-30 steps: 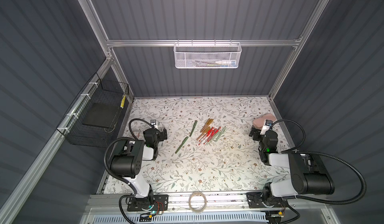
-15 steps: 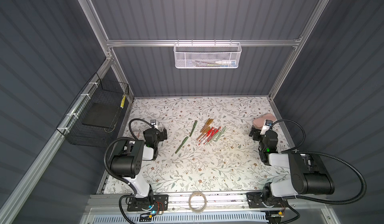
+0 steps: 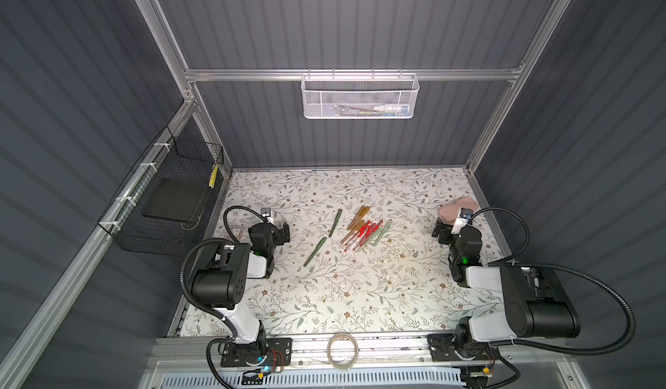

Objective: Remove pen caps from pens
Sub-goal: Pick up the pen from the center of the table.

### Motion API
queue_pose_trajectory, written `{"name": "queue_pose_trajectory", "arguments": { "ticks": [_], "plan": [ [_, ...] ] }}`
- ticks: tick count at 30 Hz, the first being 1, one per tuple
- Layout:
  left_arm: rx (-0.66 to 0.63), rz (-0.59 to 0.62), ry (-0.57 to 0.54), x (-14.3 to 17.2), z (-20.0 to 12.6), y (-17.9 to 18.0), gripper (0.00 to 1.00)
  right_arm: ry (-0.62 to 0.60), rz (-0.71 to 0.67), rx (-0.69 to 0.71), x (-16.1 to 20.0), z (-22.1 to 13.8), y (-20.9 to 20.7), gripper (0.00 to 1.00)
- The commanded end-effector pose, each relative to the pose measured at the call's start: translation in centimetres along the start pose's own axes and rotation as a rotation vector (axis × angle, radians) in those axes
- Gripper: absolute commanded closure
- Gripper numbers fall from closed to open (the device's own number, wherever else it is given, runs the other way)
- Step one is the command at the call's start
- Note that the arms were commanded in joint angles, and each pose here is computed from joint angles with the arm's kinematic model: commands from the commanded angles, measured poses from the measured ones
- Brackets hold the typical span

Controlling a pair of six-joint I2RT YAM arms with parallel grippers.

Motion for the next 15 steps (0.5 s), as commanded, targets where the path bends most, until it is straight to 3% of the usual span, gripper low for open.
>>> {"name": "queue_pose_trajectory", "arguments": {
  "ticks": [1, 10, 15],
  "plan": [
    [0.001, 0.014, -0.008, -0.2, 0.4, 0.1, 0.00, -0.025, 0.013, -0.010, -0.8, 0.1, 0.3, 0.01],
    [0.022, 0.025, -0.004, -0.9, 0.2, 0.0, 0.00, -0.028, 0.013, -0.010, -0.9, 0.0, 0.3, 0.01],
    [0.109, 0.067, 0.128, -3.2, 1.4, -0.5, 0.00, -0.048, 0.032, 0.035, -2.4, -1.1, -0.2, 0.01]
  ]
}}
Point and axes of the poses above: each gripper's point midway between its finger pads, its own z axis out along the fingers, its own y axis along the line the jaws close on, x = y × z, the point moved 1 cm from there along -z, back along the fingers, and after that the axes turned 12 degrees about z, right-handed, at the moved point
